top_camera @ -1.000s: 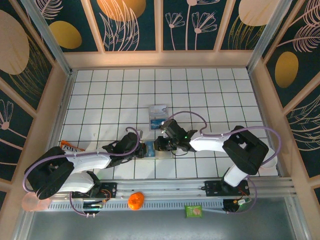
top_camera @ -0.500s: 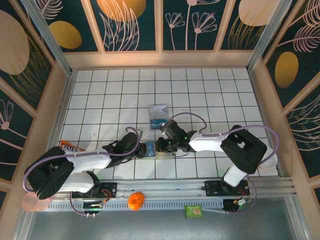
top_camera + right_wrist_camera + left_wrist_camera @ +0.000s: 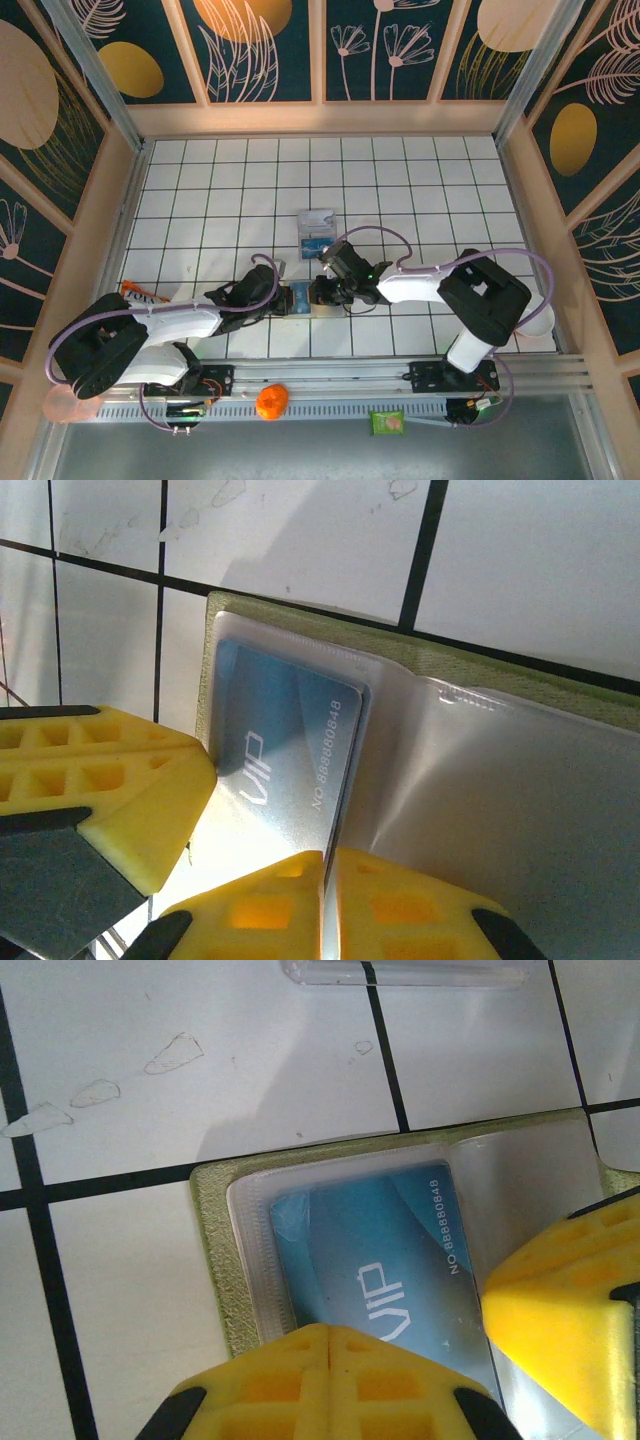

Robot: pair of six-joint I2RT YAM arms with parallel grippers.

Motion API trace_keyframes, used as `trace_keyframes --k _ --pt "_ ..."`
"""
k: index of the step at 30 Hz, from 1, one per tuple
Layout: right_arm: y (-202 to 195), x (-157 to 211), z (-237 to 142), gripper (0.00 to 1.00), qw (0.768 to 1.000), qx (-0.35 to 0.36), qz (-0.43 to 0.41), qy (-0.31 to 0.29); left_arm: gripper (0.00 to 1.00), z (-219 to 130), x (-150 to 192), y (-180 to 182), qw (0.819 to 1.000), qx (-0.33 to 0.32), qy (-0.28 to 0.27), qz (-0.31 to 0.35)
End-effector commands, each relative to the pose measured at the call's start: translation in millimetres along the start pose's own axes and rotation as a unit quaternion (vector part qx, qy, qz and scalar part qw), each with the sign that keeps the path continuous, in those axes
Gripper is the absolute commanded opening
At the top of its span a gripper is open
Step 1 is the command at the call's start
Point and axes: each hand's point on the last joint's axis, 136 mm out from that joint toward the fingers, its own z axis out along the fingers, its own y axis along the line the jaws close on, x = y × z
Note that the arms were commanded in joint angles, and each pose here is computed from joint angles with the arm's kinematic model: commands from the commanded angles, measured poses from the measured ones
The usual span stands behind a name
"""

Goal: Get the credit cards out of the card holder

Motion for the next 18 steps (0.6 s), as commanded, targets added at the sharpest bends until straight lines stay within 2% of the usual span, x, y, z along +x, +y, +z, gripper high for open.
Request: trace_keyframes --k 1,7,14,18 --pt "-0.1 2.3 4.1 0.13 1.0 -0.006 0.007 0.009 0.0 2.9 13.6 9.7 1.0 -0.009 0.023 -0.006" --pt "2.7 3.5 5.1 0.16 1.0 -0.013 0.003 0.012 0.0 3.6 13.8 7.4 1.0 -0.003 0.024 -0.006" --pt "-0.6 5.4 10.1 0.14 1.0 -0.009 0.008 0.02 0.0 4.6 14.7 5.4 1.0 0.002 0.028 -0.005" --pt "-5.3 5.0 9.1 0.07 1.0 0.003 0.014 0.016 0.0 4.3 15.3 5.5 1.0 0.002 0.028 -0.005"
